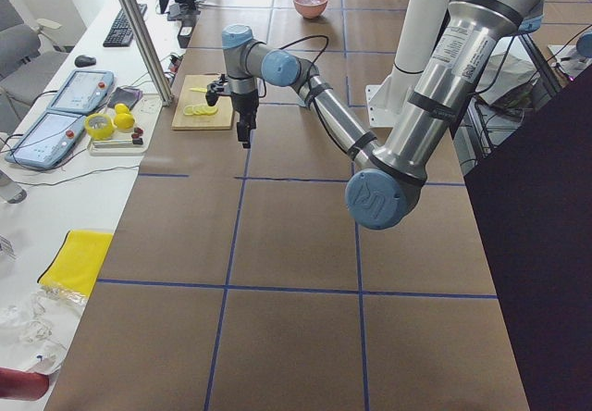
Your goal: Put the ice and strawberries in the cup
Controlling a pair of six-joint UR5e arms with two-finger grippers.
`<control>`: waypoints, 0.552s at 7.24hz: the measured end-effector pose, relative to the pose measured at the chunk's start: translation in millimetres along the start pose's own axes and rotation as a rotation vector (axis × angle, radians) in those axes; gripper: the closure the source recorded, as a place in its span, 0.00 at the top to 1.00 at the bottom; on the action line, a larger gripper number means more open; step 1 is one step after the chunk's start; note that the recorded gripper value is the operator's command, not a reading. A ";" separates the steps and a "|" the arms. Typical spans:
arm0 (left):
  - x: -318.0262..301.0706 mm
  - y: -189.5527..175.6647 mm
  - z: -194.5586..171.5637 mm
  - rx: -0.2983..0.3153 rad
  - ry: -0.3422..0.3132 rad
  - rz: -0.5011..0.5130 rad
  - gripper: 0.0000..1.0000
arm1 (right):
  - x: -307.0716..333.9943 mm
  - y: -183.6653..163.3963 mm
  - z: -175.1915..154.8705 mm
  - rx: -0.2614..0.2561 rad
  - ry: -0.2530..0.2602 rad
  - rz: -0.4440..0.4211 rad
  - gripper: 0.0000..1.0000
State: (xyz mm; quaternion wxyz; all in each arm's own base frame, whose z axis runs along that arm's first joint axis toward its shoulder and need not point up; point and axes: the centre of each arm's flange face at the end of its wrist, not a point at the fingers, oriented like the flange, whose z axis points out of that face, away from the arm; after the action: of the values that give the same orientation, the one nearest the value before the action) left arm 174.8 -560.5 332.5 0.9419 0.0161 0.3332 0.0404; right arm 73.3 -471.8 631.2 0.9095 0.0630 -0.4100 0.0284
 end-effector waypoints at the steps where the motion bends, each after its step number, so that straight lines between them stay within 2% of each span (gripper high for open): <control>1: -54.8 -7.4 -1.2 -0.020 0.013 0.035 1.00 | 2.0 1.8 1.7 -0.003 0.000 0.004 1.00; 3: -169.3 -17.5 8.3 -0.047 0.013 0.084 1.00 | 5.8 4.7 5.1 -0.012 -0.004 0.011 1.00; 4: -224.7 -14.7 25.9 -0.050 0.031 0.093 1.00 | 9.2 6.9 8.1 -0.019 -0.006 0.016 1.00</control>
State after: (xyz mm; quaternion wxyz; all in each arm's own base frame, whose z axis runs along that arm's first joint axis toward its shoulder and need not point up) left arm 18.0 -594.7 492.5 0.9339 0.0073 0.3454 0.0925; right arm 72.6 -466.1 644.0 0.9086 0.0514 -0.4133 0.0316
